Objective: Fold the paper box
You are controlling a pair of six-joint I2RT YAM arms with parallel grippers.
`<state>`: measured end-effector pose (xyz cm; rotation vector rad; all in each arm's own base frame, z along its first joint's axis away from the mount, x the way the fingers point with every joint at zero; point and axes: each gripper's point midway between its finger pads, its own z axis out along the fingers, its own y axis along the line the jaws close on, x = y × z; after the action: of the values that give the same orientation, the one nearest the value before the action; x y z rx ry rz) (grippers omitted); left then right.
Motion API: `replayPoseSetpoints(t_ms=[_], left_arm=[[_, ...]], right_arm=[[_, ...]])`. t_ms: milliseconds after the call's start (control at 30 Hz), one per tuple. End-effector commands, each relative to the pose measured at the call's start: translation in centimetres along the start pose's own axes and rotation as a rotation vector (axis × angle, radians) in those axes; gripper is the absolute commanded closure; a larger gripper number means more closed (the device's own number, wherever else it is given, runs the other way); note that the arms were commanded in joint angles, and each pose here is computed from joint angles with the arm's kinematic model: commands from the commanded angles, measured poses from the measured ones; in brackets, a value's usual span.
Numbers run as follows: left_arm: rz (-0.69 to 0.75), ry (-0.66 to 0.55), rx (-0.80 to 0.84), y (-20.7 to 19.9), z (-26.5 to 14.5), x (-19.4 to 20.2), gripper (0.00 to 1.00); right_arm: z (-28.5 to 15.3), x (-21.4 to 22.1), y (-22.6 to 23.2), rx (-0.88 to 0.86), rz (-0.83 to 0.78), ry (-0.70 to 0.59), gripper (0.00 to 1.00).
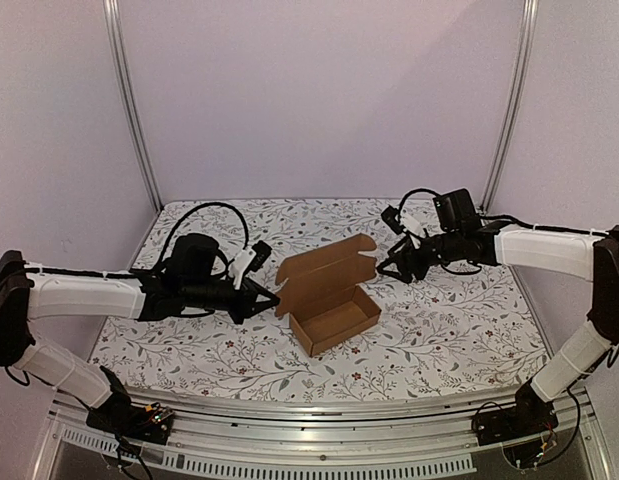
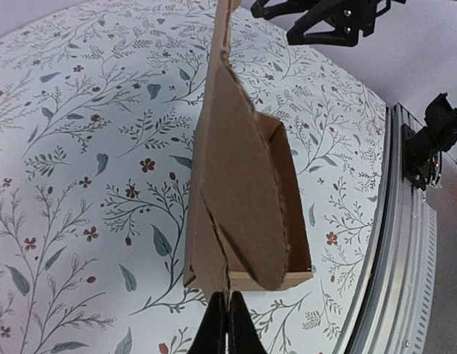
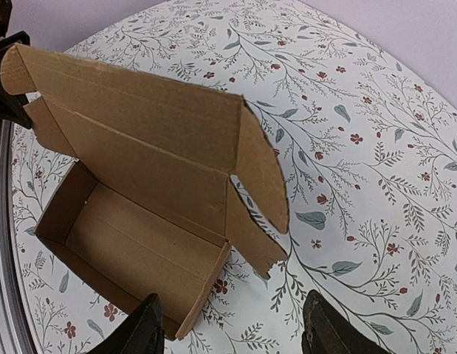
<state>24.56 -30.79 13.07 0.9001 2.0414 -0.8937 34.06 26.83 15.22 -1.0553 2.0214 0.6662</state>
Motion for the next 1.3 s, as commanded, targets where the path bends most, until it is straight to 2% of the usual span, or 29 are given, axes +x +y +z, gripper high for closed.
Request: replayPoseSetpoints(t_ms=[0, 467, 767, 967, 1267], left_arm=[[0.017, 0.020, 0.043, -1.2, 0.1, 0.7, 1.00], [0.029, 0.041, 0.047, -1.4, 0.3, 0.8, 1.00], [0.034, 0.042, 0.041, -1.4, 0.3, 0.7, 1.00], [0.033, 0.043, 0.037, -1.3, 0.3, 0.7, 1.00], [0.030, 0.048, 0.034, -1.3, 0.6, 0.8, 1.00]], right_arm=[[0.7, 0.0, 0.3, -0.050, -0.021, -0.012, 0.41], [3.2, 0.3, -2.5, -0.048, 0.006, 0.004, 0.48], [3.9, -0.4, -2.4, -0.094, 0.010, -0.011, 0.52], [4.2, -0.5, -2.1, -0.123, 0.023, -0.016, 0.67], [4.4, -0.1, -1.7, -0.146, 0.033, -0.011, 0.83]])
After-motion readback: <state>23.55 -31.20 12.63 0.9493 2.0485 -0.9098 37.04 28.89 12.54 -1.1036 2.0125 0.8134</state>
